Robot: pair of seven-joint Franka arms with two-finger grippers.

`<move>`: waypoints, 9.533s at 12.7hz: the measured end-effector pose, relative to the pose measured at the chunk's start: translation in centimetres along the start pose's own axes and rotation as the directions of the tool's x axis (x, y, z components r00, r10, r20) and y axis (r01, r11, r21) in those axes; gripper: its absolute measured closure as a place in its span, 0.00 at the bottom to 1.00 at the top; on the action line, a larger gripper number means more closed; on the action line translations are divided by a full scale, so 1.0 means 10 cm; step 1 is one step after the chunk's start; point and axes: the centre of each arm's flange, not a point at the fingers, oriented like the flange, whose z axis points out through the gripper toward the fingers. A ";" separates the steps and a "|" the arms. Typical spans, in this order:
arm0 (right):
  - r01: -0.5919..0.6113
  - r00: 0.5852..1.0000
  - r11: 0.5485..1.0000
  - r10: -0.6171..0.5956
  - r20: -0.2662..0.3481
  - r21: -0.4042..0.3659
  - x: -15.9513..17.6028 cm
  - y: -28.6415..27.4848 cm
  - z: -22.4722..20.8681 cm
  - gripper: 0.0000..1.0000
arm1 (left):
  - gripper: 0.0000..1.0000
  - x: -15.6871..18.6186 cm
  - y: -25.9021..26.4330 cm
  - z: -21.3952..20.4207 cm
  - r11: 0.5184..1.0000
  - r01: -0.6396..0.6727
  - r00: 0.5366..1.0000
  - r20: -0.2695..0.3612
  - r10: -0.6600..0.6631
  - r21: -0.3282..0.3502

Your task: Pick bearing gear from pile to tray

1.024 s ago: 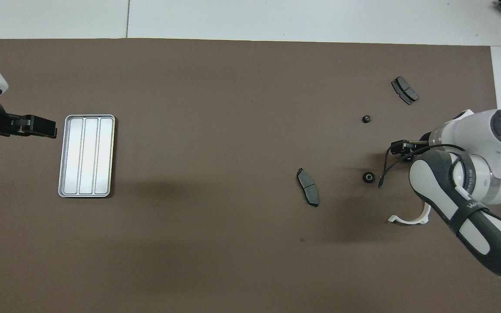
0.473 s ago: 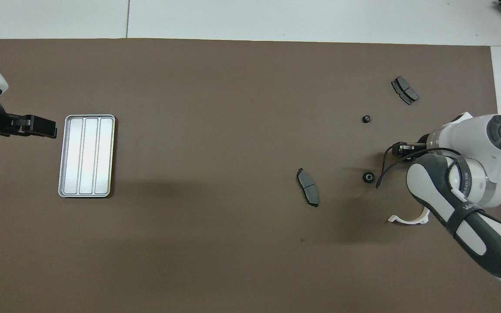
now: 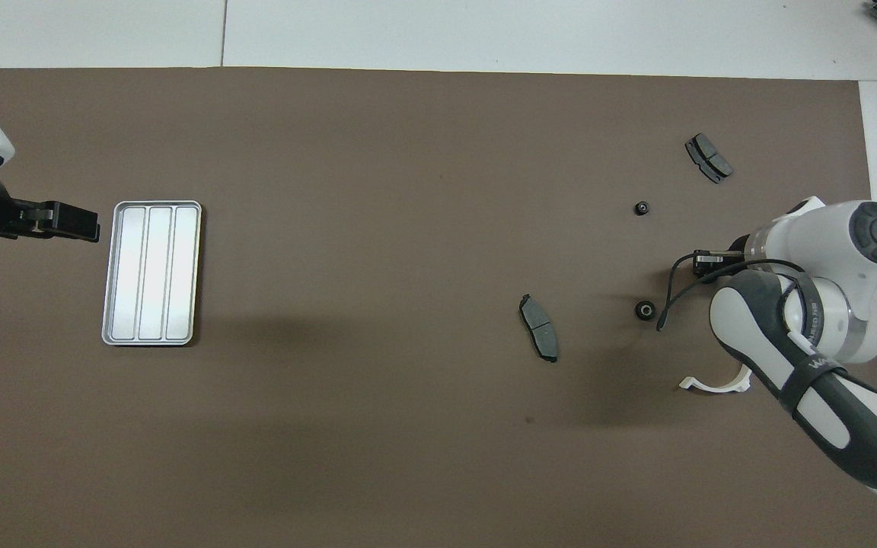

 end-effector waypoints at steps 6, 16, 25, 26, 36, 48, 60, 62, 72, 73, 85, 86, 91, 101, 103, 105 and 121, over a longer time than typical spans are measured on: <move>-0.044 0.999 0.999 0.044 -0.003 0.007 0.11 -0.58 -0.42 0.66 | 0.00 0.00 0.00 0.00 1.000 0.000 1.000 0.000 0.000 0.000; -0.274 0.961 0.959 0.276 -0.032 0.074 -0.05 -2.89 -0.78 0.66 | 0.00 0.00 0.00 0.00 1.000 0.000 1.000 0.000 0.000 0.000; -0.430 0.902 0.897 0.432 0.011 0.102 -0.28 -4.68 -0.34 0.66 | 0.00 0.00 0.00 0.00 1.000 0.000 1.000 0.000 0.000 0.000; -0.430 0.902 0.897 0.431 0.012 0.105 -0.34 -4.77 -0.34 0.66 | 0.00 0.00 0.01 0.00 1.000 -0.001 1.000 0.000 0.001 0.000; -0.398 0.917 0.909 0.399 0.015 0.125 -0.82 -5.11 -0.08 0.58 | 0.00 -0.01 0.02 0.16 1.000 0.008 1.000 0.028 -0.008 -0.002; -0.349 0.937 0.935 0.350 -0.011 0.057 -0.37 -3.44 -0.89 0.00 | 0.00 0.31 1.17 0.77 0.991 0.132 0.989 -0.059 -0.134 -0.038; -0.001 0.993 1.000 0.004 0.120 -0.024 -0.59 -1.26 -0.33 0.00 | 0.00 0.07 3.17 2.22 0.987 0.147 0.989 -0.002 -0.148 -0.070; 0.001 0.994 1.000 0.001 0.113 -0.020 -0.61 -1.13 -0.24 0.00 | 0.00 0.01 3.22 2.29 0.988 0.137 0.991 0.006 -0.137 -0.066; 0.002 0.997 1.000 -0.001 0.075 -0.009 -0.60 -1.12 -0.02 0.09 | 0.23 -0.23 3.34 2.61 0.993 0.106 0.994 0.045 -0.104 -0.044; 0.002 0.997 1.000 -0.001 0.077 -0.009 -0.60 -1.12 -0.02 0.09 | 0.23 -0.24 3.35 2.61 0.994 0.104 0.994 0.045 -0.102 -0.043; 0.006 0.997 1.000 -0.005 0.078 -0.007 -0.65 -1.14 -0.01 0.65 | 0.65 -0.30 3.37 2.62 0.994 0.105 0.993 0.050 -0.103 -0.038; 0.006 0.997 1.000 -0.005 0.077 -0.007 -0.65 -1.14 -0.01 0.65 | 0.65 -0.30 3.37 2.62 0.994 0.106 0.993 0.050 -0.104 -0.038; -0.053 0.998 0.999 0.053 0.015 0.010 -0.50 -1.38 -0.20 0.65 | 0.65 -0.24 3.32 2.58 0.991 0.128 0.991 0.040 -0.127 -0.041; -0.297 0.951 0.943 0.306 -0.040 0.152 -0.30 -3.42 -0.64 0.65 | 0.65 0.31 1.63 2.10 0.992 0.123 0.992 0.045 -0.122 -0.018; -0.331 0.940 0.928 0.340 -0.023 0.171 -0.40 -4.05 -0.53 0.65 | 0.65 0.35 1.18 2.08 0.998 0.067 0.996 0.060 -0.066 -0.015; -0.340 0.938 0.927 0.346 -0.008 0.161 -0.48 -4.46 -0.37 0.65 | 0.65 0.35 0.77 2.11 1.000 0.004 0.997 0.083 -0.003 -0.017; -0.355 0.932 0.926 0.361 -0.029 0.128 -0.24 -4.31 -0.41 0.00 | 0.18 0.14 0.00 2.16 0.988 -0.152 0.982 0.108 0.156 -0.041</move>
